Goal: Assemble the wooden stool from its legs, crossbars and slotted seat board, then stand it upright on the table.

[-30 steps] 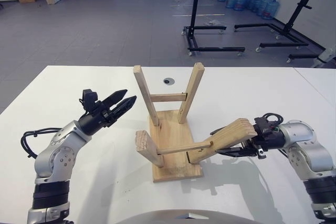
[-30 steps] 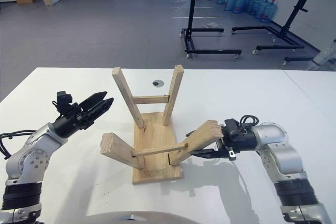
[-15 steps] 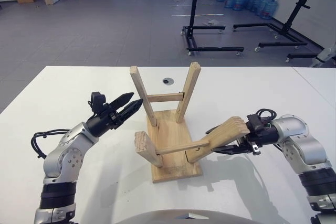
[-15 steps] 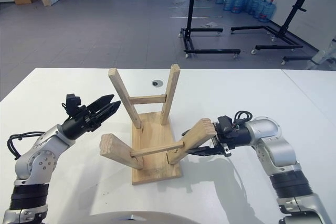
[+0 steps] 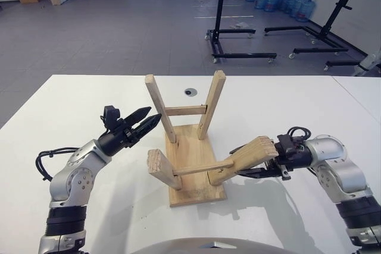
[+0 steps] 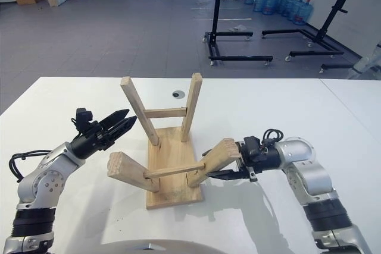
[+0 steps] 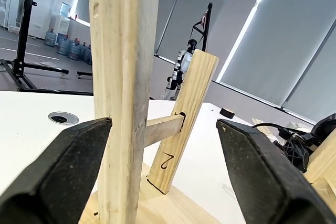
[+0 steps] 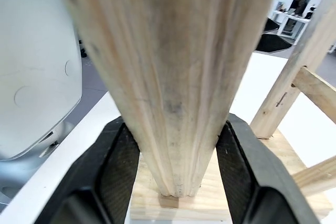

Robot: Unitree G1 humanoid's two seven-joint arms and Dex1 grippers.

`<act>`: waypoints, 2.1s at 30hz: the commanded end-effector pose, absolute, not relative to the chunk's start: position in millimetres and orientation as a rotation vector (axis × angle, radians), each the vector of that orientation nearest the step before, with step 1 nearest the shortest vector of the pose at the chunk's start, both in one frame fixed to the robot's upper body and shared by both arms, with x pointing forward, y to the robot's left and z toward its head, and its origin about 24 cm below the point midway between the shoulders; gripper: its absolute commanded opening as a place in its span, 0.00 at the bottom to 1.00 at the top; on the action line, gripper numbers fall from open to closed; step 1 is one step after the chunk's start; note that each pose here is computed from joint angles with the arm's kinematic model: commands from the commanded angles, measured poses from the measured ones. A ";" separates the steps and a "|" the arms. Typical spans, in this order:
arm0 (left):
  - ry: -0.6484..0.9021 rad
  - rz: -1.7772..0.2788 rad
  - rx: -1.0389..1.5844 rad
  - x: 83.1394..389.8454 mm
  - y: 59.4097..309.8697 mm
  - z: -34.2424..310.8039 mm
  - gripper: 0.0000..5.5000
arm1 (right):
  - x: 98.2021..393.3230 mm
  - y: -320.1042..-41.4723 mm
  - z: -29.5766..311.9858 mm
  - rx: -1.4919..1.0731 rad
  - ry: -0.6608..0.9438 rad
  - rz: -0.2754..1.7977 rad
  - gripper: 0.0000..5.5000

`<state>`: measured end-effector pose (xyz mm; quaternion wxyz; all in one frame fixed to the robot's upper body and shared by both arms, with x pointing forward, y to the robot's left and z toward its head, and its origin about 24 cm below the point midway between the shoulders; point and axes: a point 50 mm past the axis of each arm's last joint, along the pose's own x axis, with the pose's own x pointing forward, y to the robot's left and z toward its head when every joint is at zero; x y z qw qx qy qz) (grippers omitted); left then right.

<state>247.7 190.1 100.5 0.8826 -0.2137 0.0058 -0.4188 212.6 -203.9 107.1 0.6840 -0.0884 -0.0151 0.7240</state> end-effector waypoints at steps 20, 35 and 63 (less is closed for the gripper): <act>0.397 -0.869 -0.059 200.0 241.6 66.6 0.66 | 194.6 -254.3 51.7 -0.244 0.253 1.325 0.77; 0.644 -1.172 0.073 139.7 180.4 23.7 0.66 | 196.1 -290.1 -5.1 -0.190 0.346 1.202 0.77; 0.501 -1.122 -0.098 205.4 95.3 -9.3 0.66 | 281.0 -237.9 98.5 -0.231 -0.347 0.181 0.77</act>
